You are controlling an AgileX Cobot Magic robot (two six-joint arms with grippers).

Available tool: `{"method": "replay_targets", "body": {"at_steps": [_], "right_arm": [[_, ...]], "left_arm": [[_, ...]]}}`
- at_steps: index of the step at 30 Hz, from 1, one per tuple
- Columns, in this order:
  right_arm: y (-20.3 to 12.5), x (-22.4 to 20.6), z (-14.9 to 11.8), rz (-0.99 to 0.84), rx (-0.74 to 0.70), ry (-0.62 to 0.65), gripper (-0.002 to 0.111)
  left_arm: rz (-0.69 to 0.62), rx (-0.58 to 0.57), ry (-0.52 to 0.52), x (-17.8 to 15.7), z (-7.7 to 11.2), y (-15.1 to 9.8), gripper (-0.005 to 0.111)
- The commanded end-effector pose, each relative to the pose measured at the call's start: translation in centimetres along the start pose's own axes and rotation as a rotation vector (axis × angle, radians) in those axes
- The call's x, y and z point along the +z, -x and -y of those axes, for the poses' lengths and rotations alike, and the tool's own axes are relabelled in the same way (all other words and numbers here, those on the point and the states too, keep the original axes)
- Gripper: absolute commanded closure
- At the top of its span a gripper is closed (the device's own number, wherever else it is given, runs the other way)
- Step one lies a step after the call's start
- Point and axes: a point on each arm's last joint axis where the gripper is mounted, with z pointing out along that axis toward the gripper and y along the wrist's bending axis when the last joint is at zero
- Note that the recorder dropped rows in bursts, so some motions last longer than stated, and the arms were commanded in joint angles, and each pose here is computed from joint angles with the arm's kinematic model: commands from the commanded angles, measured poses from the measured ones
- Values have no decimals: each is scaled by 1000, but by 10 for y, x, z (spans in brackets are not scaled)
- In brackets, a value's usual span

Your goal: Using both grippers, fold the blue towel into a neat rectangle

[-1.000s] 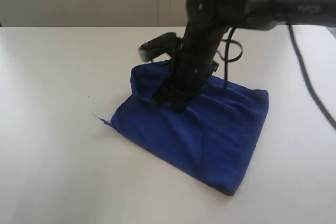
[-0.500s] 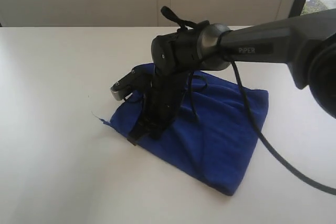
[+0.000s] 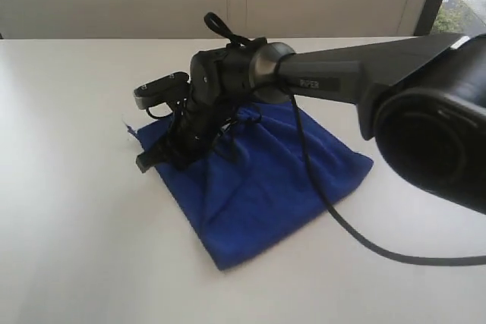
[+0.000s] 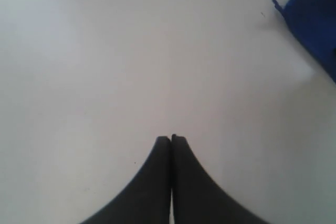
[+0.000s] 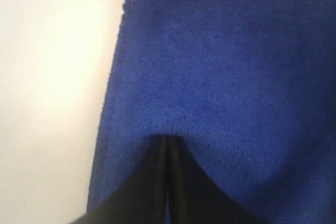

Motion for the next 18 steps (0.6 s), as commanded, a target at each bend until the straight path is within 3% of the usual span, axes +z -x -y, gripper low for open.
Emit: {"method": "replay_targets", "body": {"at_steps": [1, 10, 18], "right_arm": [[7, 33, 12, -9, 82, -15, 108], [28, 33, 59, 84, 279, -46, 108], [53, -36, 65, 189, 272, -52, 108]], "left_arm": [[-2, -5, -1, 0, 0, -2, 107], [-2, -5, -1, 0, 0, -2, 107], [-2, -5, -1, 0, 0, -2, 107]]}}
